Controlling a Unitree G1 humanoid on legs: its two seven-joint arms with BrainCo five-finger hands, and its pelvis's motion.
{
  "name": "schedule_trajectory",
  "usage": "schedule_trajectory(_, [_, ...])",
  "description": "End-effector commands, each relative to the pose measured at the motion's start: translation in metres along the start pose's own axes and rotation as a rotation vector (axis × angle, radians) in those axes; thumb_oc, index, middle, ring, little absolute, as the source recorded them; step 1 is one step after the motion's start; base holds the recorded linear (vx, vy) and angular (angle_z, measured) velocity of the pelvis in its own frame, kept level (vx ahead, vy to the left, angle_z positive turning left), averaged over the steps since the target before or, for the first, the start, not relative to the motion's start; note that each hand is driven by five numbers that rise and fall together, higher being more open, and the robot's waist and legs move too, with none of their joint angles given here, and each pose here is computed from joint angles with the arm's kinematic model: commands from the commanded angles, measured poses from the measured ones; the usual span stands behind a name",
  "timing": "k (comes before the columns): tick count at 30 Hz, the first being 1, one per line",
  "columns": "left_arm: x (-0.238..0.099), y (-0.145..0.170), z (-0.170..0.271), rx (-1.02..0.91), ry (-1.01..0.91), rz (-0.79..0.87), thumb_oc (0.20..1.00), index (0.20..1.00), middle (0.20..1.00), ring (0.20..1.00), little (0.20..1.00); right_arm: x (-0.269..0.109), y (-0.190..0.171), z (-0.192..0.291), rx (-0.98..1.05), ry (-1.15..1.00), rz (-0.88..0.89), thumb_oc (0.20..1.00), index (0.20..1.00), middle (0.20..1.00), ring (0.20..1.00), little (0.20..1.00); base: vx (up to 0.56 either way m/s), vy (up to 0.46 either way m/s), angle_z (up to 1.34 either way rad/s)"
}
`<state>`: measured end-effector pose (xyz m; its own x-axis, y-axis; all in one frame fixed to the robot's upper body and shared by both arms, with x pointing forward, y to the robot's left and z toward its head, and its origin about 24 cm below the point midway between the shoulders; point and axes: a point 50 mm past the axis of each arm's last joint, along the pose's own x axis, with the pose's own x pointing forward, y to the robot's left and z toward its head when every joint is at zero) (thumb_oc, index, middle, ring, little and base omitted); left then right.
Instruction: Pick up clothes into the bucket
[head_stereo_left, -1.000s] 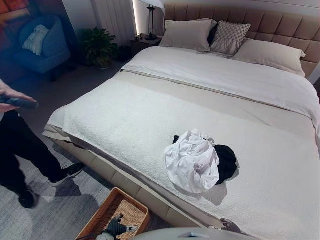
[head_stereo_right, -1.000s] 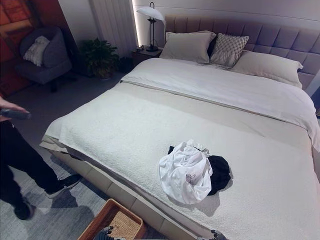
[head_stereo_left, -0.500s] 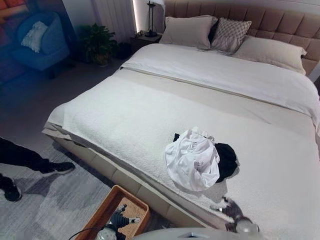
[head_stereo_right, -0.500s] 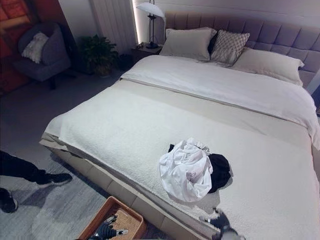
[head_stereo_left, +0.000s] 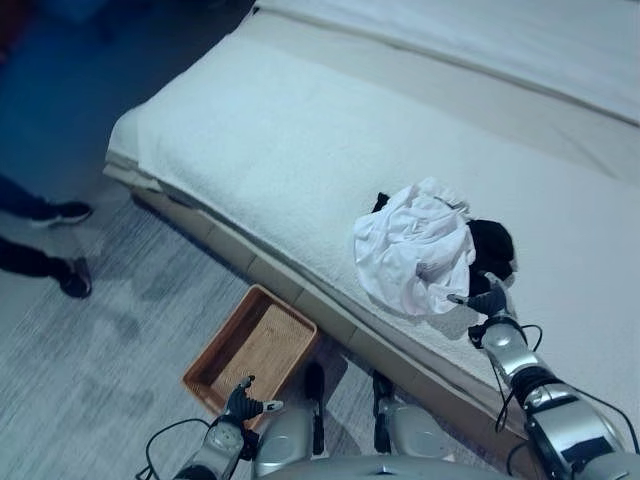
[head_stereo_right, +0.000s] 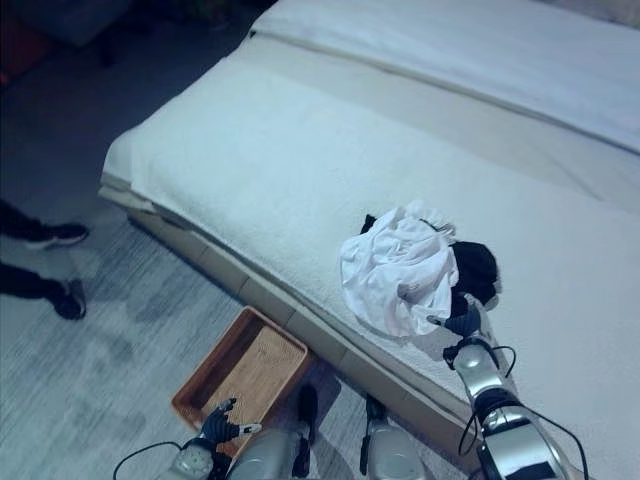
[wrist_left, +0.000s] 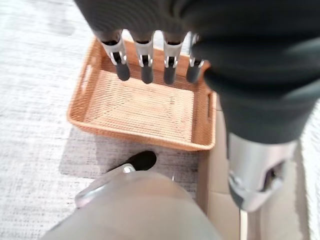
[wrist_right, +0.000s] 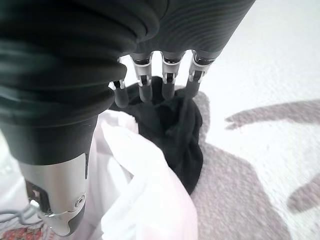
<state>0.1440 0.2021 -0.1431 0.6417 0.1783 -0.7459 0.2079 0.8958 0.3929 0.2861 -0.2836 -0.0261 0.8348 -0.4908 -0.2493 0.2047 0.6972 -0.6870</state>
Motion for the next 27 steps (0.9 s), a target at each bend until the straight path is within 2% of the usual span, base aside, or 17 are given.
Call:
schedule_trajectory(1, [0.000, -0.022, 0.015, -0.032, -0.039, -0.032, 1.000, 1.000, 1.000, 1.000, 1.000, 0.015, -0.021, 0.027, -0.102, -0.079, -0.085, 1.000, 1.000, 1.000, 1.000, 1.000, -0.03, 0.052, 0.05])
schedule_trajectory(8, [0.005, -0.025, 0.044, -0.039, -0.129, -0.029, 1.000, 1.000, 1.000, 1.000, 1.000, 0.025, -0.032, 0.047, -0.177, -0.105, -0.129, 1.000, 1.000, 1.000, 1.000, 1.000, -0.02, 0.006, 0.17])
schedule_trajectory(15, [0.008, -0.025, 0.083, -0.059, -0.268, -0.022, 1.000, 1.000, 1.000, 1.000, 1.000, 0.032, -0.042, 0.101, -0.221, -0.266, -0.205, 1.000, 1.000, 1.000, 1.000, 1.000, -0.02, -0.016, 0.12])
schedule_trajectory(16, [0.008, -0.026, 0.095, -0.056, -0.310, -0.027, 1.000, 1.000, 1.000, 1.000, 1.000, 0.034, -0.045, 0.118, -0.244, -0.310, -0.214, 0.840, 0.840, 0.840, 0.840, 0.840, -0.01, -0.003, 0.05])
schedule_trajectory(17, [0.008, -0.026, 0.095, -0.056, -0.310, -0.027, 1.000, 1.000, 1.000, 1.000, 1.000, 0.034, -0.045, 0.118, -0.244, -0.310, -0.214, 0.426, 0.426, 0.426, 0.426, 0.426, -0.02, -0.021, 0.07])
schedule_trajectory(18, [0.008, -0.028, 0.103, -0.051, -0.328, -0.038, 1.000, 1.000, 1.000, 1.000, 1.000, 0.035, -0.047, 0.128, -0.265, -0.326, -0.217, 0.200, 0.200, 0.200, 0.200, 0.200, 0.00, 0.000, 0.00])
schedule_trajectory(24, [0.008, -0.030, 0.112, -0.041, -0.356, -0.044, 1.000, 1.000, 1.000, 1.000, 1.000, 0.035, -0.050, 0.148, -0.264, -0.376, -0.228, 0.200, 0.200, 0.200, 0.200, 0.200, 0.01, -0.015, 0.05])
schedule_trajectory(27, [0.010, -0.025, 0.111, -0.036, -0.340, -0.023, 1.000, 1.000, 1.000, 1.000, 1.000, 0.030, -0.049, 0.168, -0.156, -0.442, -0.236, 0.200, 0.200, 0.200, 0.200, 0.200, 0.01, -0.016, 0.09])
